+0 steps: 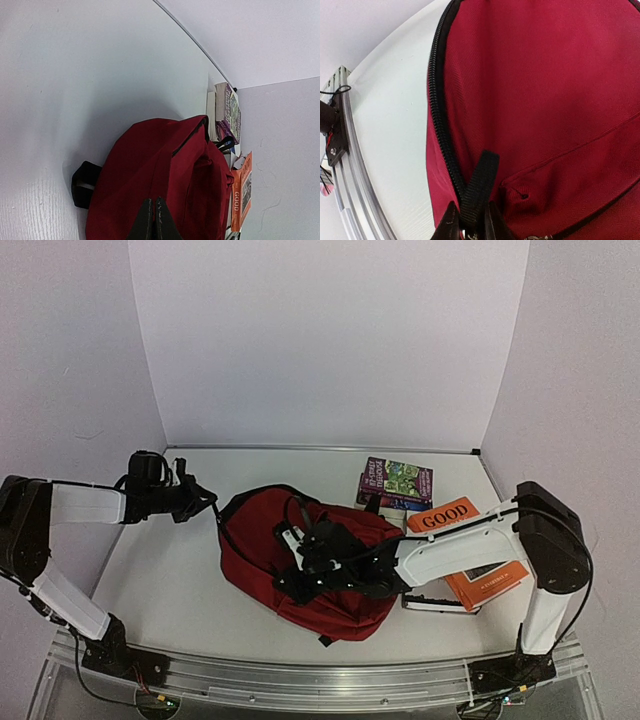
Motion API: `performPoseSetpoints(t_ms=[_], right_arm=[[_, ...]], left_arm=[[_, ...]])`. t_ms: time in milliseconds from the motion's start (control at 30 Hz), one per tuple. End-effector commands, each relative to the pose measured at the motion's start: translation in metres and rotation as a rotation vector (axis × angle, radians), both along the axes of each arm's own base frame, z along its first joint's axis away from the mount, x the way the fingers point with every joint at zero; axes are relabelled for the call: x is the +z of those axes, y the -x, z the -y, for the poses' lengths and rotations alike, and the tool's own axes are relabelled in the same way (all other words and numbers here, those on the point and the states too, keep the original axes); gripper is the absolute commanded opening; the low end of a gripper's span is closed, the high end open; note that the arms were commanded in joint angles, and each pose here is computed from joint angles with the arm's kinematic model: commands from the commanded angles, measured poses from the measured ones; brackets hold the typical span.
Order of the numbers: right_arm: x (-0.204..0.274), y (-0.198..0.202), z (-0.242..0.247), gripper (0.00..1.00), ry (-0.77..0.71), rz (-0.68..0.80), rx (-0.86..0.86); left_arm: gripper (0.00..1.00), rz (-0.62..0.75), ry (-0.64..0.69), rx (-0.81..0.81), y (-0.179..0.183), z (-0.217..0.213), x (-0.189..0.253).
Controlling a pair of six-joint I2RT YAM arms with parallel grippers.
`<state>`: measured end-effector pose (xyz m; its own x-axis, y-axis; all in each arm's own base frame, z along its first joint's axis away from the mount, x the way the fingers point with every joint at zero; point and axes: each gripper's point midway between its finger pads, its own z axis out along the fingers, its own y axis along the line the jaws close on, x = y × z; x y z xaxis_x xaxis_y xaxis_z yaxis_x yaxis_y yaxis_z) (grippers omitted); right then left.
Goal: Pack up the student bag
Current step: Unzip the student bag at the center of the board.
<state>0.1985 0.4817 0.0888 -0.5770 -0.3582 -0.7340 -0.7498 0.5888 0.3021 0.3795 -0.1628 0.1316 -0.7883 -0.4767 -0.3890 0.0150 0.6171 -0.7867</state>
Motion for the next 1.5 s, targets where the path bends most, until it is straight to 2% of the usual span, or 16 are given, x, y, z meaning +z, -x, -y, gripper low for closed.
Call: performPoseSetpoints(t_ms=[0, 100, 233, 333, 633, 733, 800, 867, 900, 1067, 1467], right_arm=[[0.065, -0.016, -0.019, 0.4, -0.093, 0.054, -0.095], [0.085, -0.03, -0.037, 0.62, -0.123, 0.086, -0.126], [0.083, -0.047, -0.067, 0.76, -0.089, 0.136, -0.122], [0.076, -0.061, -0.091, 0.8, -0.053, 0.179, -0.115], [0.025, -0.081, -0.125, 0.79, 0.037, 0.231, -0.095], [0.014, -0.082, -0.13, 0.65, 0.05, 0.236, -0.085], [0.015, -0.081, -0.132, 0.3, 0.045, 0.234, -0.072], [0.022, -0.075, -0.133, 0.06, 0.035, 0.234, -0.04], [0.031, -0.069, -0.134, 0.02, 0.016, 0.237, -0.015], [0.066, -0.03, -0.126, 0.0, -0.079, 0.255, 0.107], [0.081, 0.061, -0.094, 0.0, -0.101, 0.167, 0.286]], left_arm=[[0.0, 0.159, 0.071, -0.111, 0.0, 0.013, 0.037], [0.0, 0.139, 0.098, -0.138, 0.016, 0.015, 0.032], [0.0, 0.112, 0.108, -0.134, 0.03, 0.014, 0.026], [0.0, 0.108, 0.116, -0.127, 0.035, 0.013, 0.026], [0.0, 0.115, 0.111, -0.097, 0.039, 0.008, 0.033], [0.0, 0.11, 0.11, -0.089, 0.04, 0.007, 0.032], [0.0, 0.094, 0.096, -0.074, 0.041, 0.004, 0.03], [0.0, 0.079, 0.074, -0.046, 0.038, 0.0, 0.029], [0.0, 0.06, 0.058, -0.029, 0.036, -0.003, 0.027], [0.0, 0.051, 0.004, 0.01, 0.022, -0.01, 0.03], [0.0, 0.085, -0.039, 0.064, -0.012, -0.026, 0.044]])
